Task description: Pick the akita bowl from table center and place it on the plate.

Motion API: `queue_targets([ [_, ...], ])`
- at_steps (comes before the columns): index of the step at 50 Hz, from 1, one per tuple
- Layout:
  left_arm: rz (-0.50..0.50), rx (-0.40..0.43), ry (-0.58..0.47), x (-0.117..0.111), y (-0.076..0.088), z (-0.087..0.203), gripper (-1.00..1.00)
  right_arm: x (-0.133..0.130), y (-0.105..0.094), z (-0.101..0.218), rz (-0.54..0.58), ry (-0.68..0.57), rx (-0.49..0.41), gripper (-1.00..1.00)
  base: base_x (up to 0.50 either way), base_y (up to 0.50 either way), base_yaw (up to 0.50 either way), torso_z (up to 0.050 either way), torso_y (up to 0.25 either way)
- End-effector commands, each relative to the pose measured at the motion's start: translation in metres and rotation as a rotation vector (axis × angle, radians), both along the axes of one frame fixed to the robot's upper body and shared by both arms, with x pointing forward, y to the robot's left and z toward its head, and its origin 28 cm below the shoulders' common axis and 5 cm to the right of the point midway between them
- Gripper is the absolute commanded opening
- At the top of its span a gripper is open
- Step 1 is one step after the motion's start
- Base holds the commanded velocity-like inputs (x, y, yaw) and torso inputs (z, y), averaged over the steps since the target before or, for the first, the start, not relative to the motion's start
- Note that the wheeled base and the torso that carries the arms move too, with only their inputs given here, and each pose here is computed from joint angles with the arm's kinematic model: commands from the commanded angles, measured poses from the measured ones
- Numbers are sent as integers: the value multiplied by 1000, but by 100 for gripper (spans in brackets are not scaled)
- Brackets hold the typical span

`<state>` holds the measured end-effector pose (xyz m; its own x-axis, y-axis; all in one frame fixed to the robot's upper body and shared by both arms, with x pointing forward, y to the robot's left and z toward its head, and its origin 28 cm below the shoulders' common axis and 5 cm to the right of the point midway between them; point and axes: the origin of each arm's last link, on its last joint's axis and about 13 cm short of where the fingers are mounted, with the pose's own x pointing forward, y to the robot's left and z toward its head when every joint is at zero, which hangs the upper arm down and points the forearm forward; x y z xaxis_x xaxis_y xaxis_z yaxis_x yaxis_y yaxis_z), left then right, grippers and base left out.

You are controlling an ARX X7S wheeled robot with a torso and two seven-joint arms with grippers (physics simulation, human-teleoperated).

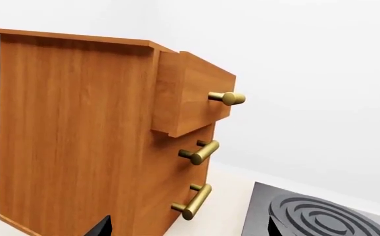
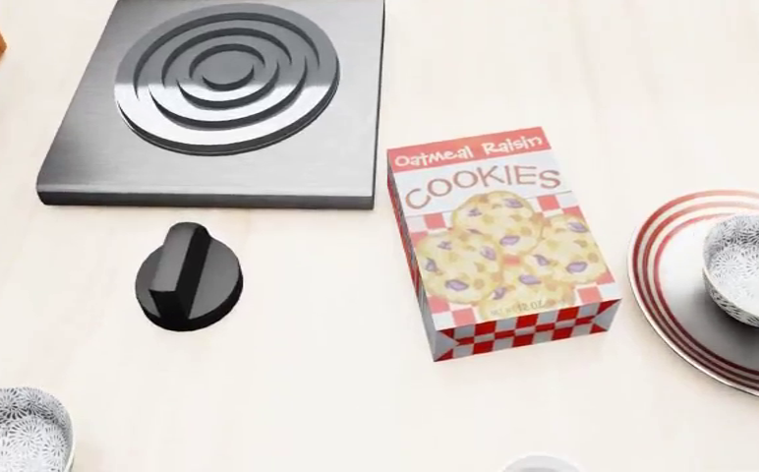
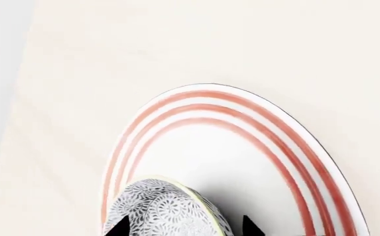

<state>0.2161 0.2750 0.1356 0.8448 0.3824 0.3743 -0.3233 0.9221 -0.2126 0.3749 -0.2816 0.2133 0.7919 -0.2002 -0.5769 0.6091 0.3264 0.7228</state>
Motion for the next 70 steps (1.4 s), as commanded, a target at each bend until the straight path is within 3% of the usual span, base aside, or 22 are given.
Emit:
queue_targets([
  [1, 8, 1, -7, -1, 1, -2, 100, 5, 6, 9, -46, -162, 58, 100, 0, 0, 0, 0, 0],
  [10, 7, 0, -11, -2, 2, 0, 100, -1, 0, 11, -123, -210, 116, 100, 0, 0, 0, 0, 0],
  [19, 5, -1, -12, -2, 1, 0, 100, -10, 0, 20, -188, -284, 106, 100, 0, 0, 0, 0, 0],
  [40, 13, -9, -18, -3, 3, 2, 100, -57, 32, 67, -180, -582, -273, 100, 0, 0, 0, 0, 0],
  [44, 2, 2, -20, -3, 0, 2, 100, -63, 36, 70, -140, -585, -250, 100, 0, 0, 0, 0, 0],
  [52, 2, 0, -23, -3, 2, 2, 100, -79, 43, 81, -128, -641, -346, 100, 0, 0, 0, 0, 0],
  [55, 2, -1, -26, -4, 2, 3, 100, -86, 48, 87, -133, -679, -420, 100, 0, 0, 0, 0, 0],
  [70, -3, -1, -26, -4, 0, 1, 100, -99, 59, 92, -118, -758, -504, 100, 0, 0, 0, 0, 0],
])
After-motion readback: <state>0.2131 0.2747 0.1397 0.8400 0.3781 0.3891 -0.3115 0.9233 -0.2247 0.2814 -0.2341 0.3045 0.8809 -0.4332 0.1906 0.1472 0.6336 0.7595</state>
